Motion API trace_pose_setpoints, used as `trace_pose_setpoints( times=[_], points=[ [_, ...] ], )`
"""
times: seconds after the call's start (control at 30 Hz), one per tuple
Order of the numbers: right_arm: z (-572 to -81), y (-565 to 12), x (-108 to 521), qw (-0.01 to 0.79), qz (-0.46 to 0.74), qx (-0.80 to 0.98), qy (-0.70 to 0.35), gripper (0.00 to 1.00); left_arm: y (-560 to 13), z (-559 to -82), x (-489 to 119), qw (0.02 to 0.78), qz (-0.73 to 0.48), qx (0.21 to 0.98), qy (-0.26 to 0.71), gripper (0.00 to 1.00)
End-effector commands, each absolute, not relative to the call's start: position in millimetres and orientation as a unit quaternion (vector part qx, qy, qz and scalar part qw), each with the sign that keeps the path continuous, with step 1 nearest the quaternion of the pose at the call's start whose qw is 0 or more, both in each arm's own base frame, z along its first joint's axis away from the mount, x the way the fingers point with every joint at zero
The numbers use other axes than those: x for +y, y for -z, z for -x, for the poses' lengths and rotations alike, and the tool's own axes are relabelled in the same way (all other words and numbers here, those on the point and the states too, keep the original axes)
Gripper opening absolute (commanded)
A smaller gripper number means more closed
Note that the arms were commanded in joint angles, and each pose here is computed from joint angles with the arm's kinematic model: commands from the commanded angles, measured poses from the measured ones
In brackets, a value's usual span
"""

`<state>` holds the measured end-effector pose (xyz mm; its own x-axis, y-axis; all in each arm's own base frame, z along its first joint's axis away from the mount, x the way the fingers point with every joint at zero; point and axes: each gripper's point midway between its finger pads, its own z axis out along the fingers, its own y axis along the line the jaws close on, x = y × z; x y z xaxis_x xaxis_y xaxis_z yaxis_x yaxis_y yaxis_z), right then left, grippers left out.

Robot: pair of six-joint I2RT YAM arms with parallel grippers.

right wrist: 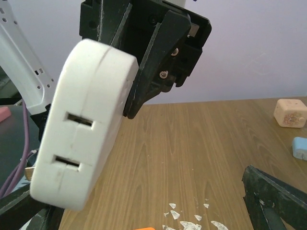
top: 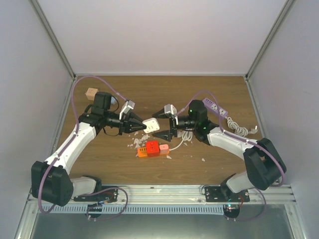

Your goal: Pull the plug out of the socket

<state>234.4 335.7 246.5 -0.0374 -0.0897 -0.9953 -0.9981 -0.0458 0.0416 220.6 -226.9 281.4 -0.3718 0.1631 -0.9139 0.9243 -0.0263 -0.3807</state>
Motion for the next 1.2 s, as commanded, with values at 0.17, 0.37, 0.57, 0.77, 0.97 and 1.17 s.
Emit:
trace_pose_setpoints(
  times=[0.17,0.37,0.57,0.77,0.97,1.17],
  points=[
    [-237.7,-263.2,337.9,0.468,0.510,0.523,-0.498,0.98,-278.9,-217.7,-228.8,0.363,-0.465,0.606,0.534,0.00],
    [-248.5,-260.4,338.0,0.476,0.496,0.544,-0.482,0.96,-276.1,-215.7,-232.5,0.360,-0.470,0.609,0.528,0.00],
    [-261.5,-258.5,336.8,0.487,0.479,0.567,-0.460,0.92,-273.9,-211.4,-235.7,0.359,-0.479,0.606,0.524,0.00],
    [-270.4,-256.1,333.9,0.494,0.469,0.579,-0.448,0.89,-270.2,-204.6,-239.0,0.356,-0.492,0.602,0.519,0.00],
    [-276.0,-258.3,329.9,0.500,0.463,0.583,-0.443,0.88,-266.9,-199.2,-242.2,0.351,-0.502,0.599,0.516,0.00],
    [-282.3,-259.3,323.6,0.504,0.455,0.588,-0.440,0.87,-263.5,-194.0,-244.9,0.346,-0.510,0.597,0.514,0.00]
  ],
)
